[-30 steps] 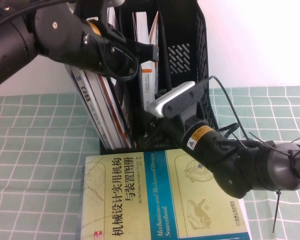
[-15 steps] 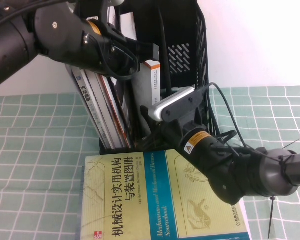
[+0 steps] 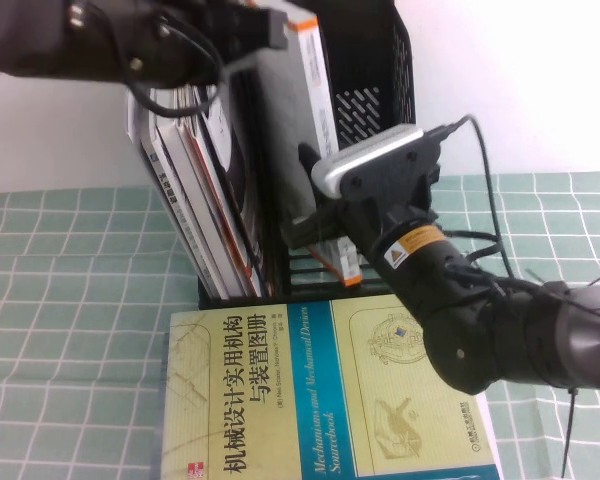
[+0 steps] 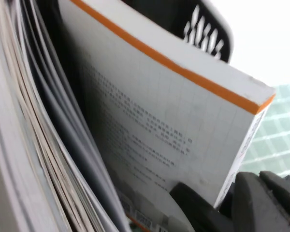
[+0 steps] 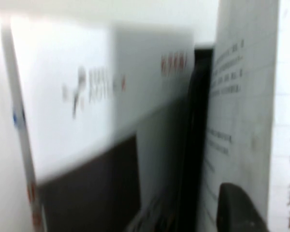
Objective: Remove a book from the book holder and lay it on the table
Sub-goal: Pick up the right side book from the book shelf, then place the picked book on the book
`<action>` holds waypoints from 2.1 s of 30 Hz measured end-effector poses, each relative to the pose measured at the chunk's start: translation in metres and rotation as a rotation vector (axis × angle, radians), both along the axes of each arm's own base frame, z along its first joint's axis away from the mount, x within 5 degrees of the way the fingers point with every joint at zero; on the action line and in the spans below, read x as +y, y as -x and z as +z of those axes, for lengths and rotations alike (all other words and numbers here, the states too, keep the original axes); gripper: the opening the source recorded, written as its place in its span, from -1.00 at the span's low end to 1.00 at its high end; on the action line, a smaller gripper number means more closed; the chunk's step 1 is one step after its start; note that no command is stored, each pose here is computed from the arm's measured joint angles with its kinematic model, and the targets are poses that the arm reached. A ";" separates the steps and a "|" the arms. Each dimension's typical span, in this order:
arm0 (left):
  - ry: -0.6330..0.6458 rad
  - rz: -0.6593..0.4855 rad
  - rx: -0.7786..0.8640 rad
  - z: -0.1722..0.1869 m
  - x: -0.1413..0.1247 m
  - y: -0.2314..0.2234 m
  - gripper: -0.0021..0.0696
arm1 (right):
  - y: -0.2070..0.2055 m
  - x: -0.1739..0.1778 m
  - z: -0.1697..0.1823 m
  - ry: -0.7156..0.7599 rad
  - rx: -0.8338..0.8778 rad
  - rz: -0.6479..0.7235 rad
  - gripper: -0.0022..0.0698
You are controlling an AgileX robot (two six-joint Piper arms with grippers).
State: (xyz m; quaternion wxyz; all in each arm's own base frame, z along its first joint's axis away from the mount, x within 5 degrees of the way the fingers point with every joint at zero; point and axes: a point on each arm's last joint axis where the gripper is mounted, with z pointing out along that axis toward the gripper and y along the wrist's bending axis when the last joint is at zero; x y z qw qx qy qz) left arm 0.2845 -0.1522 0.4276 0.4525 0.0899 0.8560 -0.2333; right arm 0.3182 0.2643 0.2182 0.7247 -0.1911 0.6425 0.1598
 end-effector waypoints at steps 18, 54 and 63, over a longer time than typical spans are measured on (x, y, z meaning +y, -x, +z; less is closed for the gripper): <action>-0.160 -0.008 -0.159 0.069 0.070 0.123 -0.95 | 0.036 -0.029 0.161 -0.040 -0.376 -0.036 -0.49; 0.167 0.154 -0.322 -0.090 0.136 0.244 -0.95 | 0.151 -0.011 0.188 0.721 -0.576 0.814 -0.49; 0.115 0.170 -0.363 -0.089 0.139 0.242 -0.95 | 0.150 -0.021 0.189 0.742 -0.571 0.733 -0.49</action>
